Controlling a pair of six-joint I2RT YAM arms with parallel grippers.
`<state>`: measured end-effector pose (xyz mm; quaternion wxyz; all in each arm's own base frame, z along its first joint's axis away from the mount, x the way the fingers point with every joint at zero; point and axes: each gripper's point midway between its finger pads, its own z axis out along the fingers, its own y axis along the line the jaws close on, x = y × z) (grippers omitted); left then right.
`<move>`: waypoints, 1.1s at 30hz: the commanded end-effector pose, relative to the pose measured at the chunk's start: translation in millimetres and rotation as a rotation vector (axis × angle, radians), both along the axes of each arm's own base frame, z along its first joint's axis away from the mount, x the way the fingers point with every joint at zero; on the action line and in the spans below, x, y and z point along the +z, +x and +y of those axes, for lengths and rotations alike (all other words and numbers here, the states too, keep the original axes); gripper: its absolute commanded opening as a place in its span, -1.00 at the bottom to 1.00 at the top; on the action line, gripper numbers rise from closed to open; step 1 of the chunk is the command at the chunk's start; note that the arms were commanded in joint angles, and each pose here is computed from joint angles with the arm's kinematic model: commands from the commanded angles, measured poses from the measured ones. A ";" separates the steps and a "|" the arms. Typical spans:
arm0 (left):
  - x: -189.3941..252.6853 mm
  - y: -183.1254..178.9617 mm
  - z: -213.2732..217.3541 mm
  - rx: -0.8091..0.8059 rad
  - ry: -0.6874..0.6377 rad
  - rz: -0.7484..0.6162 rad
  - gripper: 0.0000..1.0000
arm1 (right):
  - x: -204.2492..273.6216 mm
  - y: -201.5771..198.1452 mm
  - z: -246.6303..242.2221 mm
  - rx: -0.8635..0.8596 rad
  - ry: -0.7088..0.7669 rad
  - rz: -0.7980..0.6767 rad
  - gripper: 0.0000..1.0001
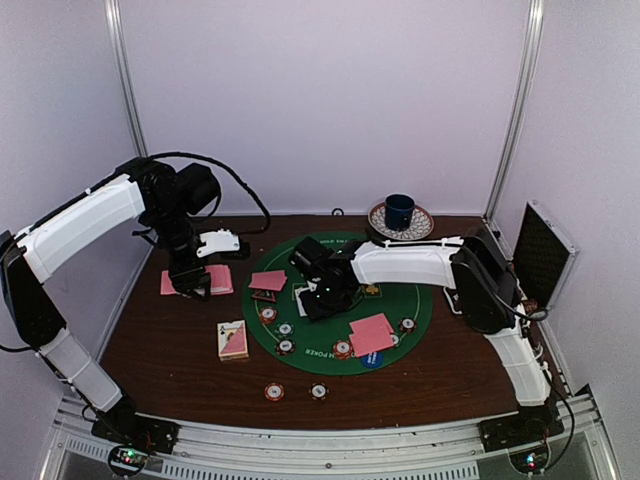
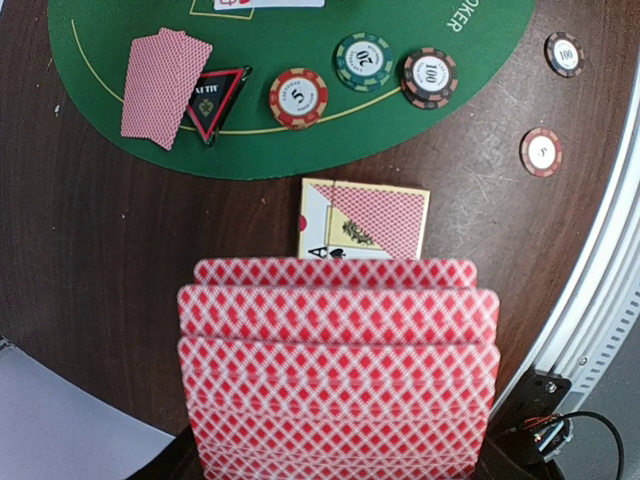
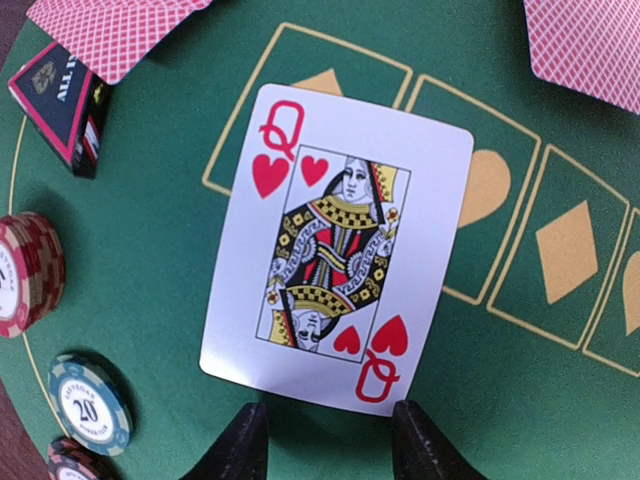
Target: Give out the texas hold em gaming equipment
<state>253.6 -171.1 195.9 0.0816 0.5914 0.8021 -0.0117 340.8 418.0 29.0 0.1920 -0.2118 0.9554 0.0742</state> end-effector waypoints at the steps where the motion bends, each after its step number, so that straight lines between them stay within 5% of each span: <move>1: 11.8 2.5 -2.7 0.004 -0.022 -0.033 -1.00 | -4.2 14.3 1.2 -0.045 -0.018 -0.027 -0.09; 8: 9.2 1.0 -1.7 0.004 -0.017 -0.025 -1.00 | 12.1 16.3 3.9 -0.075 0.019 -0.035 -0.11; 16: 1.6 -0.7 0.9 -0.008 -0.001 -0.018 -1.00 | 122.1 6.6 32.1 -0.106 0.512 -0.020 0.49; 24: 1.0 -0.8 -1.8 -0.011 -0.015 -0.016 -1.00 | 187.7 -18.6 82.3 -0.084 1.052 0.272 0.70; 33: 4.9 1.5 -6.8 -0.010 -0.038 -0.018 -1.00 | 199.8 -45.2 123.9 -0.010 1.259 0.462 0.78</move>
